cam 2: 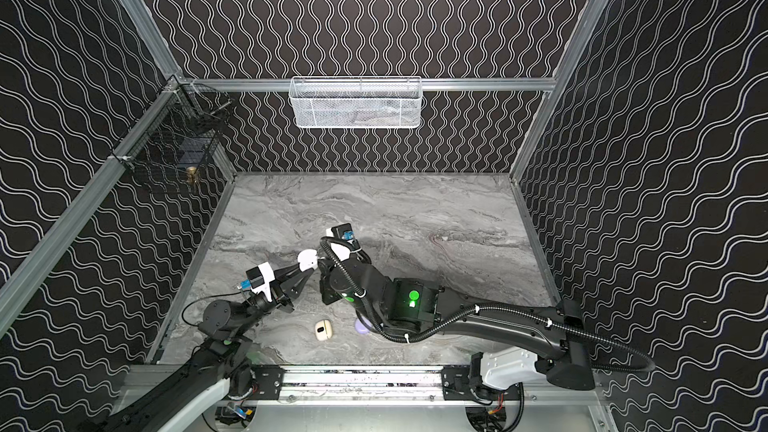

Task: Insert the wireless bluetooth earbuds into the charging case
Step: 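Lift the earbud and carry it toward the case in the left gripper, then lower the held earbud into the open white case and release it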

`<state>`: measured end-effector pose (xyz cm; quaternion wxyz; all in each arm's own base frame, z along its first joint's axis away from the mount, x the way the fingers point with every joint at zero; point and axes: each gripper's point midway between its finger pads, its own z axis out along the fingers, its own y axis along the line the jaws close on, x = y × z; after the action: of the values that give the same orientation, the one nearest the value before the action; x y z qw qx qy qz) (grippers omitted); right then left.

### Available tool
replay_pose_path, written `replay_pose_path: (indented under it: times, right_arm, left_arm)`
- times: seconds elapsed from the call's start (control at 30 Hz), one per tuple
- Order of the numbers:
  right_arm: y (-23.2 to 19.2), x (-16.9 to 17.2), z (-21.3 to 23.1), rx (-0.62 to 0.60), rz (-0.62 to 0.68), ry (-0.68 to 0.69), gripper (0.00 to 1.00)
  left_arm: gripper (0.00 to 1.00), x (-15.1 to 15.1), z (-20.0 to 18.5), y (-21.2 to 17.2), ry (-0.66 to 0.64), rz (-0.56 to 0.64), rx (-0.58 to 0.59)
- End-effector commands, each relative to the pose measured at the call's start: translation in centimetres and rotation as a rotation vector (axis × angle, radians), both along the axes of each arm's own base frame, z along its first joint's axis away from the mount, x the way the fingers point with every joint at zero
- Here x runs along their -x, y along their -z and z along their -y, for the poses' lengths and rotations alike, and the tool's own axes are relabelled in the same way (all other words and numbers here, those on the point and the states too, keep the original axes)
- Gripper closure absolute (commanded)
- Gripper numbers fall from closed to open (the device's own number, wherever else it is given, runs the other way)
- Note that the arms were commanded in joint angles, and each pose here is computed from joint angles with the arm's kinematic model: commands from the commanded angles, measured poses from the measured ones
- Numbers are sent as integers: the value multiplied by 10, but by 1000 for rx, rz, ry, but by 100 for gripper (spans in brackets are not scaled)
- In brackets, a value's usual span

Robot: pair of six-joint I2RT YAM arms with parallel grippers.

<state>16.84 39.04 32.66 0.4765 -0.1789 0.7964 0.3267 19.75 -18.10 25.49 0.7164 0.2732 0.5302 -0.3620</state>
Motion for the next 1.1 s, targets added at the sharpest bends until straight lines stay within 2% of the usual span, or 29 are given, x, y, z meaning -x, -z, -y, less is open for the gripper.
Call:
replay_pose_path:
  times: [0.0,0.27,1.07]
  right_arm:
    - [-26,3,-17,-88,56,-24,88]
    - [-14,2,-37,-69,81,-18,88]
    - [7,-19,-40,15,161,98,88]
  left_arm:
    - [100,6,-1,-12,17,49,27]
    - [100,9,-1,-14,24,60,32]
    - [100,12,-2,-18,29,73,44]
